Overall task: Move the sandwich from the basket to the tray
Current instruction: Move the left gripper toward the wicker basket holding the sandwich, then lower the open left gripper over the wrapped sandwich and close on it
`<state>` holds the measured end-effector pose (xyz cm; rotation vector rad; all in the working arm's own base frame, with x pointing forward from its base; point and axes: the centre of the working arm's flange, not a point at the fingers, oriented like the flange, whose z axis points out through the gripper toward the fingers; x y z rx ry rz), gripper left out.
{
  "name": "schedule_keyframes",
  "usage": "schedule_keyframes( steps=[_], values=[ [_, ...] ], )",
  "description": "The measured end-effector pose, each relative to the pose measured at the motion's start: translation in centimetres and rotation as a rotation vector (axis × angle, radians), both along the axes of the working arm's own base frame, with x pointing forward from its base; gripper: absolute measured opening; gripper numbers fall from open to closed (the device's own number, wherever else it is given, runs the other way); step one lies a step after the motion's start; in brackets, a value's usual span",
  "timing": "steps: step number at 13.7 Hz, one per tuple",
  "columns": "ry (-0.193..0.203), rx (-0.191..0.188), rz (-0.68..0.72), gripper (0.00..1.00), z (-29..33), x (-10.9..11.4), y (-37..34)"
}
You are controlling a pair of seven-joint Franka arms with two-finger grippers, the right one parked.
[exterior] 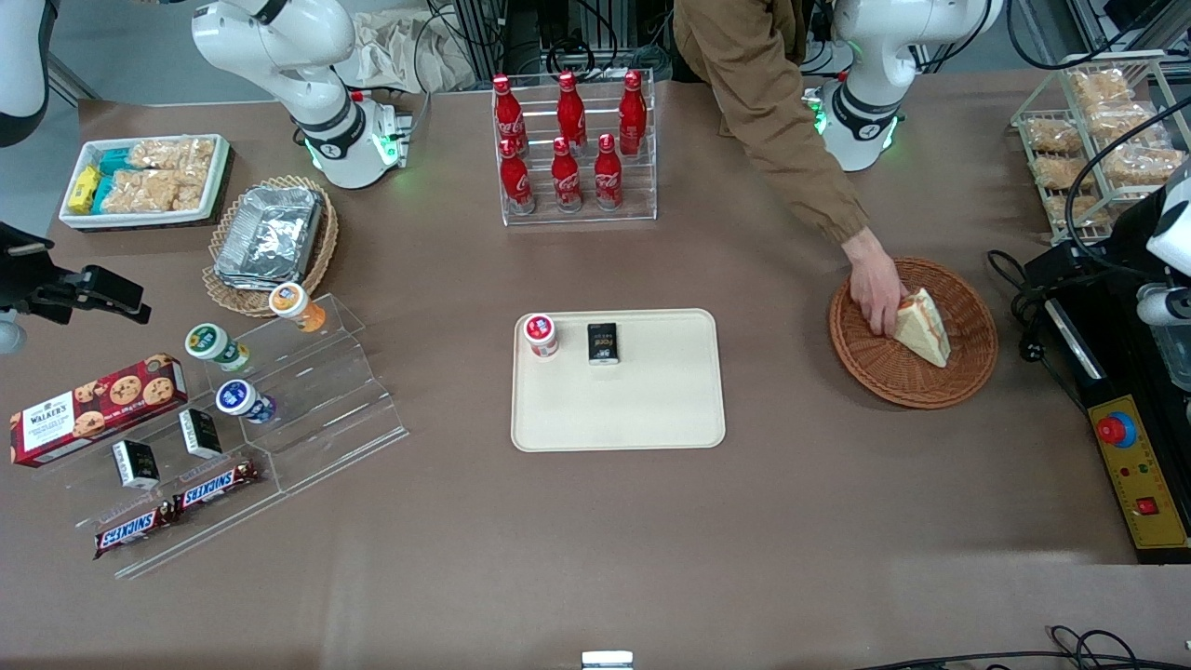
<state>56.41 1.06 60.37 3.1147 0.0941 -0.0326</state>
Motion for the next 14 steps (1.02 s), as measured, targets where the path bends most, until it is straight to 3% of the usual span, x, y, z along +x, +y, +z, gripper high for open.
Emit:
schedule_keyframes(
  steps=[5, 7, 9, 11, 14],
  values=[
    [0.035, 0.001, 0.061, 1.0, -0.8, 0.0, 0.7],
    [0.094, 0.009, 0.19, 1.0, -3.2, -0.1, 1.7],
    [0.15, 0.061, 0.3, 1.0, -7.6, -0.9, 2.7],
    [0.105, 0.103, 0.404, 1.0, -12.5, -2.1, 3.1],
    [0.043, 0.091, 0.515, 1.0, -19.6, -5.7, 4.5]
  ],
)
